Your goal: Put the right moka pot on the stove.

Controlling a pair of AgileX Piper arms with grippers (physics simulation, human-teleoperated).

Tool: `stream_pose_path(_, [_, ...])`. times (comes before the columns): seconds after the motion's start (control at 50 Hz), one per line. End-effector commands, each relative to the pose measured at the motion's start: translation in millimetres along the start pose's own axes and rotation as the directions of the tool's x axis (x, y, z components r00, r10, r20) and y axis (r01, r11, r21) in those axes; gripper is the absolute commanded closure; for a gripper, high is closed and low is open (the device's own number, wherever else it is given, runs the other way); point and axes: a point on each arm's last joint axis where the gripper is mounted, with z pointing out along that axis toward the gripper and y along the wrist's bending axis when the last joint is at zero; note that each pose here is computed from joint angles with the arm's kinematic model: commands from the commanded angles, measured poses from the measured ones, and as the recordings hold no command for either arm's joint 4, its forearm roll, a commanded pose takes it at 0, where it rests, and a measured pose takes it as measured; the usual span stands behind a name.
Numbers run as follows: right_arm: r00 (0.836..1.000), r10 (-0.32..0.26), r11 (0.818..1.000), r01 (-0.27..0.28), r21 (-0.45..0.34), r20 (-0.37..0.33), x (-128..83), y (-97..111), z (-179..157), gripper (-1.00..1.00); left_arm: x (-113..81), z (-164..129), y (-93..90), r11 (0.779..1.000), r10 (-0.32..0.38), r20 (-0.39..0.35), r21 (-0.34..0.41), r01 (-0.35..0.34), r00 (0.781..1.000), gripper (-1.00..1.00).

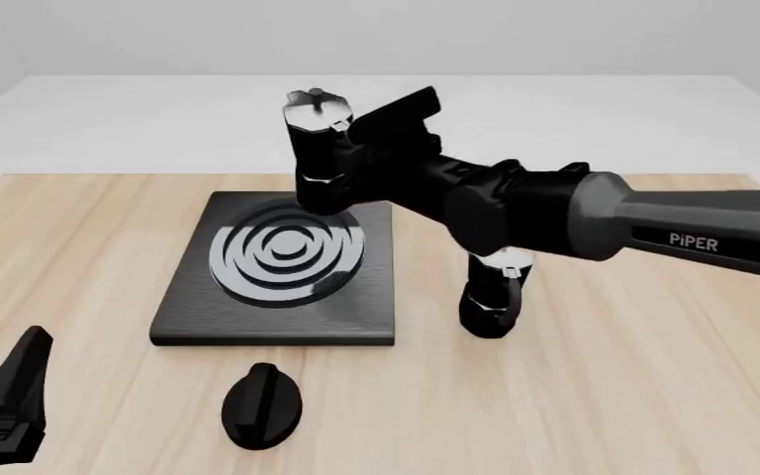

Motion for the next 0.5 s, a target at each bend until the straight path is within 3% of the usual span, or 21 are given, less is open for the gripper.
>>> stream_pose_path(0.02, [0.999,0.003,1.0,-0.002,-0.025,0.051,-12,12,3,1.0,0.0,0,0.0,1.0,0.0,0.0,0.0,0.0,1.0,-1.0])
stream_pose_path(0.36, [0.999,0.01,0.997,-0.006,-0.075,0.053,-8,35,12,1.0,0.0,0,0.0,1.0,0.0,0.0,0.0,0.0,1.0,-1.0])
stream_pose_path(0.5, [0.999,0.004,0.997,-0.001,-0.083,0.041,4,40,22,1.0,0.0,0,0.0,1.0,0.0,0.0,0.0,0.0,1.0,-1.0])
